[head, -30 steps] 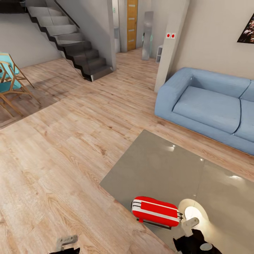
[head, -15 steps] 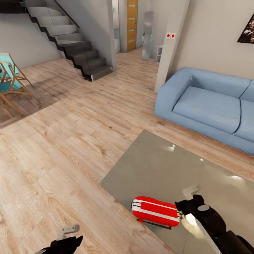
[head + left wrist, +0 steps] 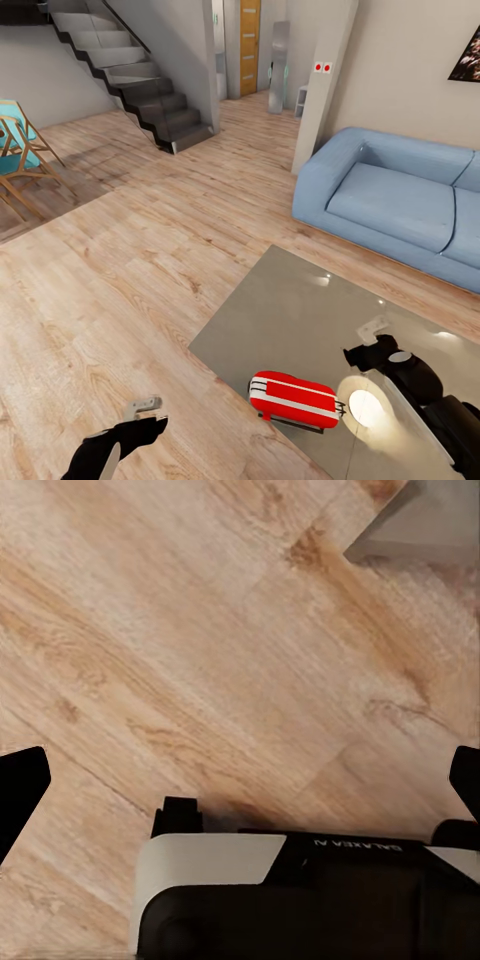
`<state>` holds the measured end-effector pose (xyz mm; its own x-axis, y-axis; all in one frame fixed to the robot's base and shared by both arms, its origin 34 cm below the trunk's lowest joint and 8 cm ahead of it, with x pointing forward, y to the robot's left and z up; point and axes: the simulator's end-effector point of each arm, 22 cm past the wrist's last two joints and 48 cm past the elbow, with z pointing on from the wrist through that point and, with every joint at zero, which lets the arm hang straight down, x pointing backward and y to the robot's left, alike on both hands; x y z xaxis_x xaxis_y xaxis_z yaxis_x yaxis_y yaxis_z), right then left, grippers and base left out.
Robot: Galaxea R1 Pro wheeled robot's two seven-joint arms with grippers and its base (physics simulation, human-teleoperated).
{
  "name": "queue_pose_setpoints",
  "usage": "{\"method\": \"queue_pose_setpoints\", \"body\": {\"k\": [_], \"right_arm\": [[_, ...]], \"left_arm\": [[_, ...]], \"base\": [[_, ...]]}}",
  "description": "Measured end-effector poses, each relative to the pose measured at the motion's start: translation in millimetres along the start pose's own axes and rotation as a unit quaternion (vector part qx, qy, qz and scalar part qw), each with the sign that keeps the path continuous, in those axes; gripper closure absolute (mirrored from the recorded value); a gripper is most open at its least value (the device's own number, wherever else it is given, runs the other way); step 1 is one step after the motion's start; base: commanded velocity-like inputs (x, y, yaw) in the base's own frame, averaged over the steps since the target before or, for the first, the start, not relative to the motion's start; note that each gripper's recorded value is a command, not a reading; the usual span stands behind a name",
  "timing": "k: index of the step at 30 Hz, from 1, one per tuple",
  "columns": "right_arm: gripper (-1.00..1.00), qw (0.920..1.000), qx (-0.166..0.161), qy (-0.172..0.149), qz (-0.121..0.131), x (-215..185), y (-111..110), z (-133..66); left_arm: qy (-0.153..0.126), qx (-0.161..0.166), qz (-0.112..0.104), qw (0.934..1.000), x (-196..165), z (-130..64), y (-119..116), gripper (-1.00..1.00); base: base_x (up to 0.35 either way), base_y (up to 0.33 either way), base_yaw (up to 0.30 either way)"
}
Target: Turn on the radio receiver that's on the table in the living room.
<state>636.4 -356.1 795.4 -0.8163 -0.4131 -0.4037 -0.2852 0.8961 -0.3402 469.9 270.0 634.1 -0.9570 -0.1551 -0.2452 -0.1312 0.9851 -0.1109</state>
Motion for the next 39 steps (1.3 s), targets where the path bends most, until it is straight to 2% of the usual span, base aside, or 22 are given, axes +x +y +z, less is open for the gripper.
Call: {"method": "queue_pose_setpoints", "body": {"k": [2, 7, 11, 16, 19, 24, 25, 26, 29, 30, 32, 36, 39], "right_arm": [[-1.0, 0.9999, -0.016, -0.001, -0.003, -4.8, 0.2, -0.5], [-1.0, 0.9958, -0.089, -0.01, -0.019, -24.3, 9.6, -6.5], [-1.0, 0.9905, -0.113, -0.005, -0.079, -20.4, 40.9, -7.3], [-1.0, 0.9847, -0.139, -0.003, -0.105, -15.4, 62.5, -9.7], [-1.0, 0.9752, -0.177, -0.012, -0.132, -14.7, 82.7, -15.0], [-1.0, 0.9664, -0.192, -0.015, -0.17, -10.2, 102.2, -17.5], [-1.0, 0.9635, -0.198, -0.015, -0.179, -7.7, 110.4, -18.6], [-1.0, 0.959, -0.213, -0.018, -0.186, -8.1, 129.9, -22.1], [-1.0, 0.9557, -0.228, -0.026, -0.184, -14.3, 151.8, -26.9], [-1.0, 0.9536, -0.241, -0.03, -0.178, -19.8, 168.8, -31.5], [-1.0, 0.9528, -0.247, -0.03, -0.173, -23.3, 179.3, -34.4], [-1.0, 0.9526, -0.255, -0.028, -0.164, -29.7, 195.8, -39.3], [-1.0, 0.9571, -0.238, -0.026, -0.163, -36.6, 197.2, -38.2]], "left_arm": [[0.0, -0.002, 0.001, 1.0, 2.4, 2.1, 1.1, -1.0], [0.005, -0.009, 0.009, 0.9999, 12.5, 7.4, 6.0, -1.0], [0.027, -0.012, 0.008, 0.9995, 37.0, 15.6, 9.1, -1.0], [0.035, -0.013, 0.006, 0.9993, 43.3, 19.3, 9.5, -1.0], [0.044, -0.014, 0.004, 0.9989, 48.7, 25.1, 10.3, -1.0], [0.042, -0.014, 0.004, 0.999, 49.4, 29.2, 10.8, -1.0], [0.042, -0.014, 0.004, 0.999, 49.7, 29.7, 10.9, -1.0], [0.041, -0.014, 0.004, 0.999, 49.6, 30.3, 11.0, -1.0], [0.041, -0.014, 0.004, 0.999, 49.3, 30.5, 11.0, -1.0], [0.041, -0.014, 0.004, 0.9991, 49.2, 30.6, 11.1, -1.0], [0.041, -0.015, 0.005, 0.9991, 49.1, 30.7, 11.1, -1.0], [0.041, -0.015, 0.005, 0.9991, 49.1, 30.7, 11.1, -1.0], [0.04, -0.014, 0.004, 0.9991, 48.8, 30.7, 11.0, -1.0]], "base": [[0.0, 0.0, 0.0], [0.0, 0.0, 0.0], [0.0, 0.0, 0.0], [0.0, 0.0, 0.0], [0.0, 0.0, 0.0], [0.0, 0.0, 0.0], [0.0, 0.0, 0.0], [0.0, 0.0, 0.0], [0.0, 0.0, 0.0], [0.0, 0.0, 0.0], [0.0, 0.0, 0.0], [0.0, 0.0, 0.0], [0.0, 0.0, 0.0]]}}
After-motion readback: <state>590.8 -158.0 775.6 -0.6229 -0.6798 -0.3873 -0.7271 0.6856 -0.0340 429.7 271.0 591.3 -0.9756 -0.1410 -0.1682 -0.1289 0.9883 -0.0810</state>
